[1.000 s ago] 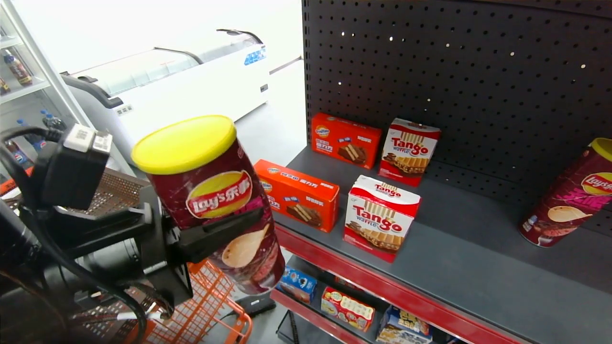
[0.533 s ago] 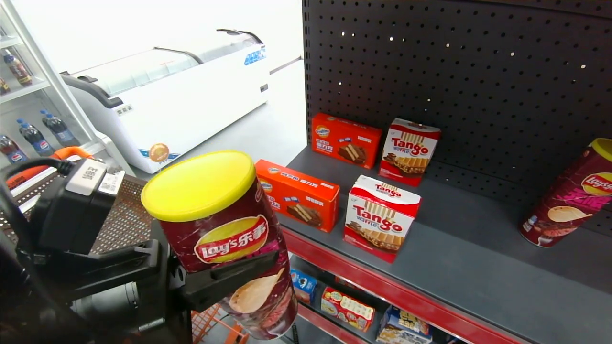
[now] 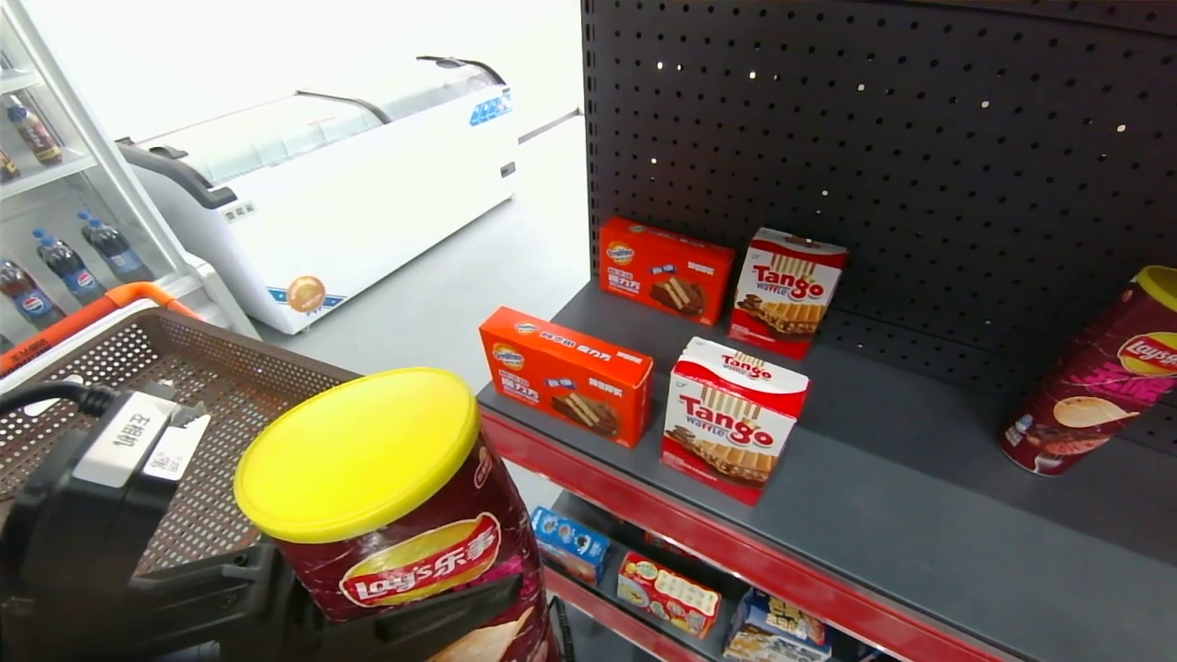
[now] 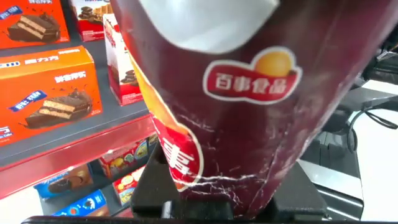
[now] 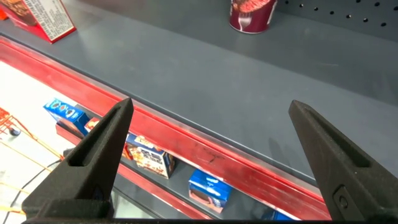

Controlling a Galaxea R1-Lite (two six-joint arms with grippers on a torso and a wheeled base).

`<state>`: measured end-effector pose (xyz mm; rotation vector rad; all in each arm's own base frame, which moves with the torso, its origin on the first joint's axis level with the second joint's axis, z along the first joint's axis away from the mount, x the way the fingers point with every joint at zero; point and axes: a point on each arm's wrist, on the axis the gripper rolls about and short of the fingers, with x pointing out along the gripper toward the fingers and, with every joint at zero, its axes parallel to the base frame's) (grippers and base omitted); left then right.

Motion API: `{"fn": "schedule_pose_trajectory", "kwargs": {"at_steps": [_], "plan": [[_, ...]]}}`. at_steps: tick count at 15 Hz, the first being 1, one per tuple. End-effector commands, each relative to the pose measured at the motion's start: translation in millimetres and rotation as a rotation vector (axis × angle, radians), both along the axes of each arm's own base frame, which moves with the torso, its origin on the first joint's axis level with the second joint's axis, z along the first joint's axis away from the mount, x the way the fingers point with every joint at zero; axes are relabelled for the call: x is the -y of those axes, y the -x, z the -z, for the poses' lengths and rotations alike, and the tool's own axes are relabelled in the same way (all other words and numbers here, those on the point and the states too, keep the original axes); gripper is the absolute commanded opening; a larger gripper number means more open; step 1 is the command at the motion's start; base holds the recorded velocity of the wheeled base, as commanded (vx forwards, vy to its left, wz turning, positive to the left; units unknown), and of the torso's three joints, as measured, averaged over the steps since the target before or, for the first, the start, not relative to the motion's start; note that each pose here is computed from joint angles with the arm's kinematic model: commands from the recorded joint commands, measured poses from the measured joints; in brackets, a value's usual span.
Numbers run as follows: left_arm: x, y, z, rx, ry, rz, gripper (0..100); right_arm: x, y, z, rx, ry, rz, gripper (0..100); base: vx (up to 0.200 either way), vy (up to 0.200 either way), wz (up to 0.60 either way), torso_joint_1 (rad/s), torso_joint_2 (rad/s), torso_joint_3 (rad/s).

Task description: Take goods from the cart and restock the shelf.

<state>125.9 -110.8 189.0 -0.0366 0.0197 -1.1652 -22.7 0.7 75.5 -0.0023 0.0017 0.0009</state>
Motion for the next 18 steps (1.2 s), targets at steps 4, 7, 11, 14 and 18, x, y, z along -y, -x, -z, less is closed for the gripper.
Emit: {"fn": "schedule_pose_trajectory", "kwargs": {"at_steps": [4, 7, 11, 14, 18], "plan": [[-0.7, 0.6, -0.1, 0.001, 0.001, 0.001, 0, 0.0, -0.1, 0.0, -0.001, 0.001, -0.001, 100, 0.000, 0.000, -0.15, 0.001, 0.00, 0.001], [-0.7, 0.6, -0.1, 0.001, 0.001, 0.001, 0, 0.0, -0.1, 0.0, -0.001, 0.001, -0.001, 100, 0.000, 0.000, -0.60, -0.006, 0.00, 0.005], [-0.4, 0.3, -0.2, 0.001, 0.001, 0.001, 0, 0.0, -0.1, 0.0, -0.001, 0.001, -0.001, 100, 0.000, 0.000, -0.60, 0.006, 0.00, 0.001], [-0.3, 0.2, -0.6, 0.003, 0.002, 0.001, 0, 0.0, -0.1, 0.0, -0.001, 0.001, -0.001, 100, 0.000, 0.000, -0.60, 0.004, 0.00, 0.001], [-1.3, -0.7, -0.6, 0.003, 0.002, -0.007, 0, 0.0, -0.1, 0.0, -0.001, -0.001, -0.001, 100, 0.000, 0.000, -0.15, -0.002, 0.00, 0.002]]}}
